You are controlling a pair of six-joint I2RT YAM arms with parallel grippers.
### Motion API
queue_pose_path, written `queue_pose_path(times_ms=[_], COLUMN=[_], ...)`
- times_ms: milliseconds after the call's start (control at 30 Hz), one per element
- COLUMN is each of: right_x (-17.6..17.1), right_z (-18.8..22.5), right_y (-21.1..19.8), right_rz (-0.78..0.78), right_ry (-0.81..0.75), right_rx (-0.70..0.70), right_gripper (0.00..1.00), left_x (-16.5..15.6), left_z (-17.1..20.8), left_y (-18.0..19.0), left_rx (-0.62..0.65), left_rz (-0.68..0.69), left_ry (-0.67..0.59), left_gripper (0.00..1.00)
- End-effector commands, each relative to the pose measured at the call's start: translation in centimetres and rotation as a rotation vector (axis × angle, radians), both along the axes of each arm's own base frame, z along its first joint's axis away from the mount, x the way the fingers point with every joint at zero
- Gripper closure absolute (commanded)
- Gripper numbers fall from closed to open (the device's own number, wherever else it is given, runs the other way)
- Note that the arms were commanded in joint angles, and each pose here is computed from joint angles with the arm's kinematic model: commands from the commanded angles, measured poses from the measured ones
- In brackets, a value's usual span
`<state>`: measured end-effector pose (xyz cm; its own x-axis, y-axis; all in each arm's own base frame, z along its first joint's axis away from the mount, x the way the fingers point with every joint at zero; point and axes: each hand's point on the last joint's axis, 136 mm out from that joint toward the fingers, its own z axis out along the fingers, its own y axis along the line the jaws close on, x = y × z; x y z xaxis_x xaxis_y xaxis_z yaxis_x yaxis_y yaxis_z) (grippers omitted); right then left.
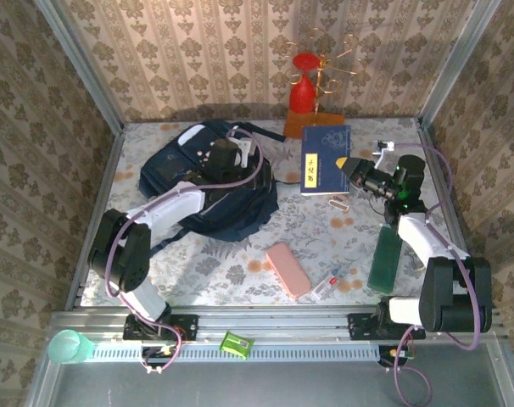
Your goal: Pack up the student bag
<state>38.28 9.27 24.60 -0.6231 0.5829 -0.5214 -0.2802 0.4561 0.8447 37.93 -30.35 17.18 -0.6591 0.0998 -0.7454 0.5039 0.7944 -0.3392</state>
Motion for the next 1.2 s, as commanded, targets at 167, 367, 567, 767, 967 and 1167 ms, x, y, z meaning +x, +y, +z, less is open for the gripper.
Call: queue_pose_path(times_ms=[167,367,567,767,967,1167], right_x=[0.5,0.4,0.3,-0.1,-1.5,-3.3], right_z=[-1.7,-2.4,-2.7,-2.8,-3.1,-3.8], right_y=[-0.7,-0.7,-0.6,-0.5,2.4,8.1], right_rz=[-0.046,-0.042,-0.036,-0.035,0.032,0.155], right_ry=[0.069,0.084,0.095,0.108,0.142,0.188], right_rx=[-0.019,-0.023,-0.019,-0.007,0.014,0.019], right_gripper=[1.00,1.00,1.00,1.00,1.00,1.00], left_x=[-2.1,-2.2,-1.2,-1.0,-0.3,0.3], left_z=[-6.1,-7.7,-8.5,-7.2,-0.3,6.4], left_y=[2.5,1.3,2.0,1.8,2.4,3.9], left_rx=[0.598,0.646,0.717,0.710,0.634,0.560], left_rz=[-0.129,-0.153,-0.112,-0.116,-0.032,0.055], left_ry=[-0.078,-0.062,-0.066,-0.095,-0.258,-0.399], left_gripper=[0.32,0.39,0.63,0.91,1.00,1.00])
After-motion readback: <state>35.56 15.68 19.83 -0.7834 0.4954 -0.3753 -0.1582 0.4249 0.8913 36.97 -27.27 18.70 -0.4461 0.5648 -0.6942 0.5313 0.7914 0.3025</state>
